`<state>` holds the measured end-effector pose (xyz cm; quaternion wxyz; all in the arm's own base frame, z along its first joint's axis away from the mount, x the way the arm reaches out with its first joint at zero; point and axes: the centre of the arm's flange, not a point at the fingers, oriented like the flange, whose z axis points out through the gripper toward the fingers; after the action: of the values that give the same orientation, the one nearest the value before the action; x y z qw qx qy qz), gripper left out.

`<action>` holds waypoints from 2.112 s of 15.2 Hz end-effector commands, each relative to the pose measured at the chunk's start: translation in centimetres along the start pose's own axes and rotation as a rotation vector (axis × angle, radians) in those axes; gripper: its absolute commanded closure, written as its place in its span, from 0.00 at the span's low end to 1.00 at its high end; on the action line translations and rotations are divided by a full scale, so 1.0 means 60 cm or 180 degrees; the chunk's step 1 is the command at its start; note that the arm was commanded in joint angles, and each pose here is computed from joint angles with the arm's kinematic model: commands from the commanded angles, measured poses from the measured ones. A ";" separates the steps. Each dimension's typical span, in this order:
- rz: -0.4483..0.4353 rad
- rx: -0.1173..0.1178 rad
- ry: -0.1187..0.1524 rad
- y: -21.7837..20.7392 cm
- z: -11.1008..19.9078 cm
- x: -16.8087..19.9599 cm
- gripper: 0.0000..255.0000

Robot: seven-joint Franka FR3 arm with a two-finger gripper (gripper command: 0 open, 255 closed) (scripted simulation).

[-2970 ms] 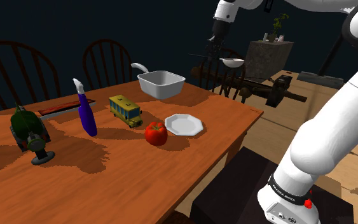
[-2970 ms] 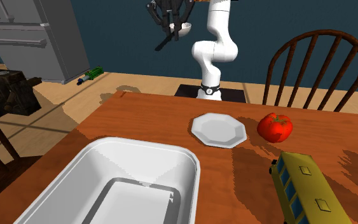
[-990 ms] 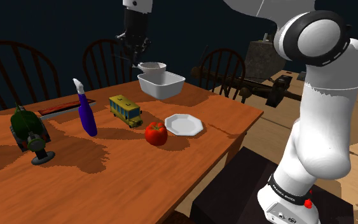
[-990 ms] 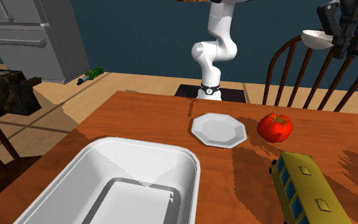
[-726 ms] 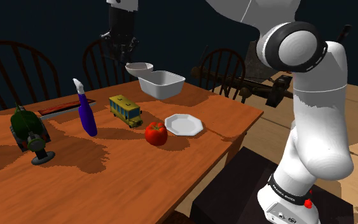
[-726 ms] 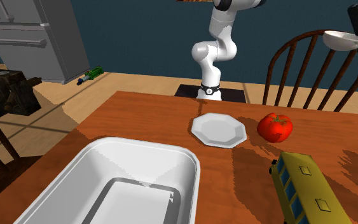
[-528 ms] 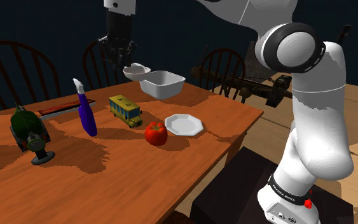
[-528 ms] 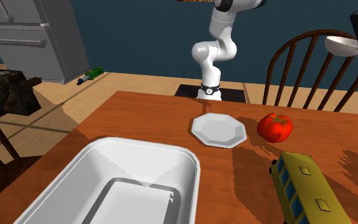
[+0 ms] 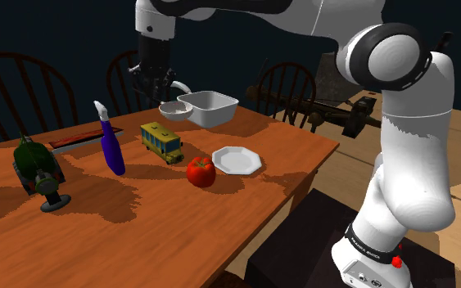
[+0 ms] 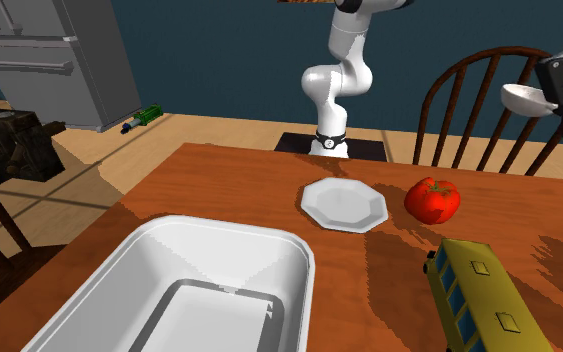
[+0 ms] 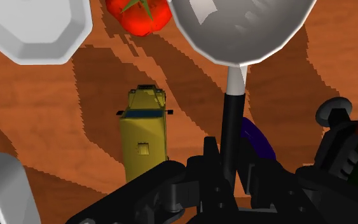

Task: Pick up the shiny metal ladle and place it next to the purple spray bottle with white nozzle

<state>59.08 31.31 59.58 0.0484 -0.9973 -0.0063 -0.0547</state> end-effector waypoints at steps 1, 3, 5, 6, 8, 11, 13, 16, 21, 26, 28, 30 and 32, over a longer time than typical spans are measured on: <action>0.0000 0.0001 0.0002 0.002 0.016 -0.003 1.00; 0.0000 0.0001 0.0002 0.004 0.033 -0.005 1.00; 0.0000 0.0001 0.0002 0.006 0.050 -0.007 1.00; 0.0000 0.0001 0.0002 0.007 0.059 -0.008 1.00; 0.0000 0.0001 0.0002 0.008 0.077 -0.010 1.00; 0.0000 0.0001 0.0002 0.011 0.103 -0.012 1.00; 0.0000 0.0001 0.0002 0.012 0.120 -0.014 1.00; 0.0000 0.0001 0.0002 0.015 0.146 -0.017 1.00; 0.0000 0.0001 0.0002 0.019 0.190 -0.022 1.00; 0.0000 0.0001 0.0002 0.023 0.233 -0.027 1.00; 0.0000 0.0001 0.0002 0.025 0.251 -0.029 1.00; 0.0000 0.0001 0.0002 0.027 0.268 -0.031 1.00; 0.0000 0.0001 0.0002 0.029 0.285 -0.033 1.00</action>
<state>58.90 31.32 42.79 0.0485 -0.9973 -0.0064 -0.0547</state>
